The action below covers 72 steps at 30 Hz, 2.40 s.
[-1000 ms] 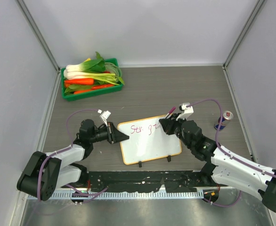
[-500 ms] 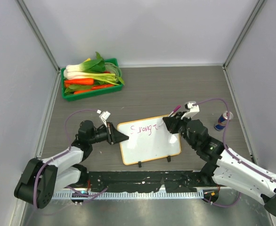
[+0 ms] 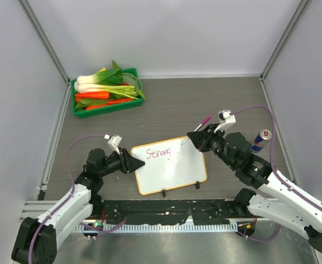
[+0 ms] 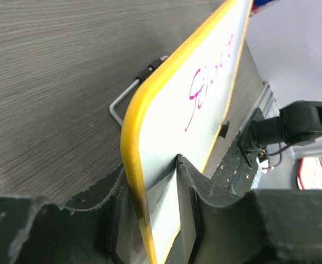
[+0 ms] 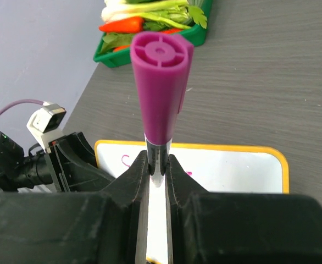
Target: Write a sentence on the whiteboard
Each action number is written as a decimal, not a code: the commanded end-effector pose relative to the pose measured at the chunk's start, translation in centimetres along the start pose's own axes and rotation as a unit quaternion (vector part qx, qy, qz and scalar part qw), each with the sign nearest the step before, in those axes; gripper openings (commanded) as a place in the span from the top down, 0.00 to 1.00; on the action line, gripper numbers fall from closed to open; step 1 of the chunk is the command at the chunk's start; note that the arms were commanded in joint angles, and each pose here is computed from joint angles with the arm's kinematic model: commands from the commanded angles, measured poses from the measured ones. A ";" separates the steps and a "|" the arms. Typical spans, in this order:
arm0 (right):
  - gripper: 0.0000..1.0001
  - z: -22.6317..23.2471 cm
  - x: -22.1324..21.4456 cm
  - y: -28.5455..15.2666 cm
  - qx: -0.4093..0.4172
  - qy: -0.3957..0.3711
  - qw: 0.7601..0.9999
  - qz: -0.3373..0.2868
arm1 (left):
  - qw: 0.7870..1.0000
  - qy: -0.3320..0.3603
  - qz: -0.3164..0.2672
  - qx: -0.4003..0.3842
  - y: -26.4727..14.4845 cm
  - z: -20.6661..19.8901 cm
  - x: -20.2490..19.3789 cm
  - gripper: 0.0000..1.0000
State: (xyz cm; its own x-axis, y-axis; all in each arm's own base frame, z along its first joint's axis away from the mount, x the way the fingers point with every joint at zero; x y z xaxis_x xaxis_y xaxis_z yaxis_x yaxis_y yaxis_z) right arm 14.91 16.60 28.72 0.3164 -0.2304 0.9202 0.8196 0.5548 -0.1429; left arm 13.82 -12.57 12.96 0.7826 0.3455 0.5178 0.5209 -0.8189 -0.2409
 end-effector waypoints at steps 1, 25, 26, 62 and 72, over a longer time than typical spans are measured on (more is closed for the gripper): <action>0.99 0.5 1.3 -0.3 0.007 -0.007 1.000 -0.004 | 0.999 0.003 -0.039 0.037 -0.2 0.9 0.3 0.62; 0.99 -1.0 0.0 3.3 -0.012 -0.049 0.999 0.020 | 0.997 -0.011 -0.025 0.068 0.2 1.1 0.8 1.00; 0.99 -1.0 0.1 3.3 -0.010 -0.048 0.999 0.014 | 0.997 -0.012 -0.027 0.072 0.1 1.2 0.8 1.00; 0.99 -2.2 -3.7 6.6 -0.001 -0.058 0.998 -0.024 | 0.989 -0.038 -0.061 0.130 -0.7 1.5 0.9 1.00; 0.99 -2.4 -4.4 7.1 -0.005 -0.062 0.998 -0.015 | 0.989 -0.039 -0.060 0.130 -0.6 1.6 0.9 1.00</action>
State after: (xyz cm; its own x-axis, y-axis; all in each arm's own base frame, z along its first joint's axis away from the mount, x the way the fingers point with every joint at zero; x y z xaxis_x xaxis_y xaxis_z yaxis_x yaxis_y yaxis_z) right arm 20.01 19.41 21.78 0.2800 -0.1069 0.9540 0.8153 0.5512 -0.1775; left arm 13.85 -11.86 12.96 0.7765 0.4368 0.4542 0.6029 -0.7246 -0.3338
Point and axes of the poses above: each gripper's point midway between its finger pads, its own y axis out along the fingers, its own z axis along the line the jaws close on, x = y × z, the point moved 9 cm from there along -y, back along the fingers, and after that the axes turned 11 degrees about -y, right-handed, at the moved point
